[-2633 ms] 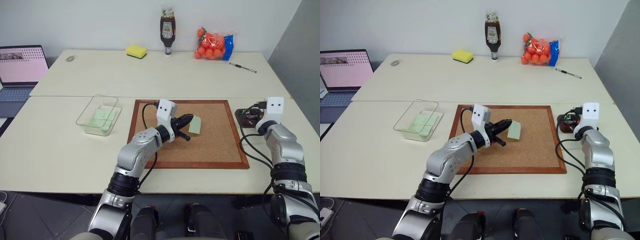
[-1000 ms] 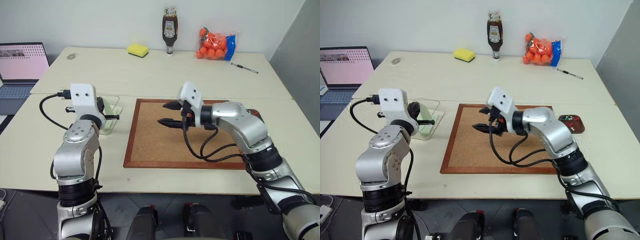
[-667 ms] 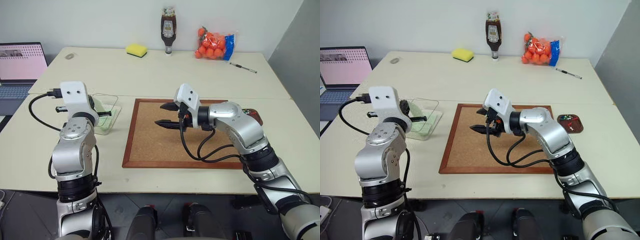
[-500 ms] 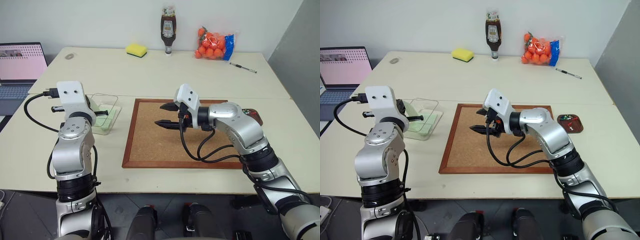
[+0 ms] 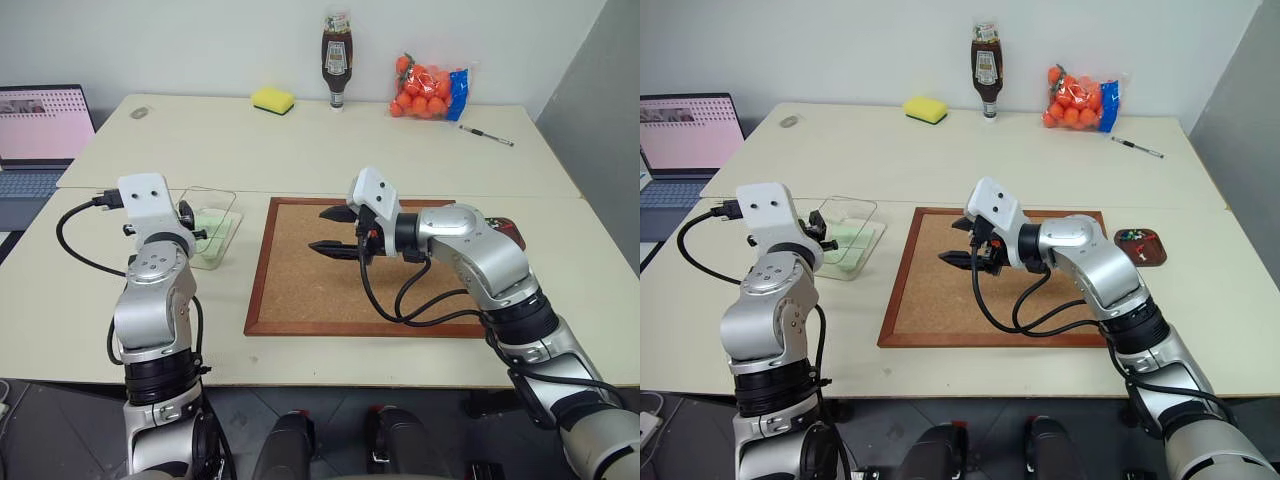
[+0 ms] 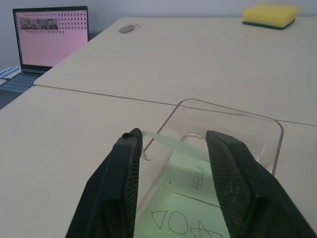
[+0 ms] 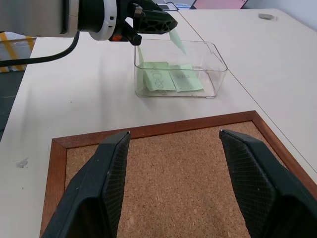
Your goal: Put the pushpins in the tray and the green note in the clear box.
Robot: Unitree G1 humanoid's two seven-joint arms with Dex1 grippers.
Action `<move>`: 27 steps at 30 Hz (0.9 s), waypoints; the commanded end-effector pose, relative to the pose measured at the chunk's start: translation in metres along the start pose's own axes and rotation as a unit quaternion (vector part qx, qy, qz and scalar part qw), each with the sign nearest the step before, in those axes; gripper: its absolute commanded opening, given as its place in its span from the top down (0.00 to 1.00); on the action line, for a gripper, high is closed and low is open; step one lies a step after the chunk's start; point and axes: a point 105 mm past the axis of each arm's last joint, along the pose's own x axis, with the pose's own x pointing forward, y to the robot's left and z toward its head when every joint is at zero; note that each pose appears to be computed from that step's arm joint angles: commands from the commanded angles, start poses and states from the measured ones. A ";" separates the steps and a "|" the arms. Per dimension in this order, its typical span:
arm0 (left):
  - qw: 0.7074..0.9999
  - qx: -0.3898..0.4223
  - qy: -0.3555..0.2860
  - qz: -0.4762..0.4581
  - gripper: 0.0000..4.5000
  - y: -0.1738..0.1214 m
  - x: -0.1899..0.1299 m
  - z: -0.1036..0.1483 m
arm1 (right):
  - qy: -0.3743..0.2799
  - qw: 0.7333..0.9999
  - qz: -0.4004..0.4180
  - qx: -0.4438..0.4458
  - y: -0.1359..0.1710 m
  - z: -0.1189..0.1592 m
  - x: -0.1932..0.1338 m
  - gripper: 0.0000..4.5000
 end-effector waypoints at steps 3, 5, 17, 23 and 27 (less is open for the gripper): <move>1.000 0.012 -0.010 0.001 0.24 0.000 -0.003 0.005 | -0.024 1.000 -0.006 -0.018 -0.001 0.016 -0.005 0.32; 1.000 0.014 0.012 -0.010 0.15 -0.005 -0.003 -0.004 | -0.026 0.999 -0.007 -0.018 -0.001 0.017 -0.005 0.32; 0.990 0.096 -0.021 -0.101 0.15 -0.040 -0.010 -0.001 | -0.036 0.999 -0.015 -0.019 -0.002 0.020 -0.006 0.32; 0.984 0.072 -0.098 -0.131 0.15 -0.053 -0.017 0.025 | -0.048 0.998 -0.026 -0.023 -0.004 0.023 -0.009 0.32; 0.955 0.054 -0.068 -0.284 0.15 -0.094 -0.037 0.010 | -0.079 0.992 -0.102 -0.014 -0.017 0.022 -0.026 0.32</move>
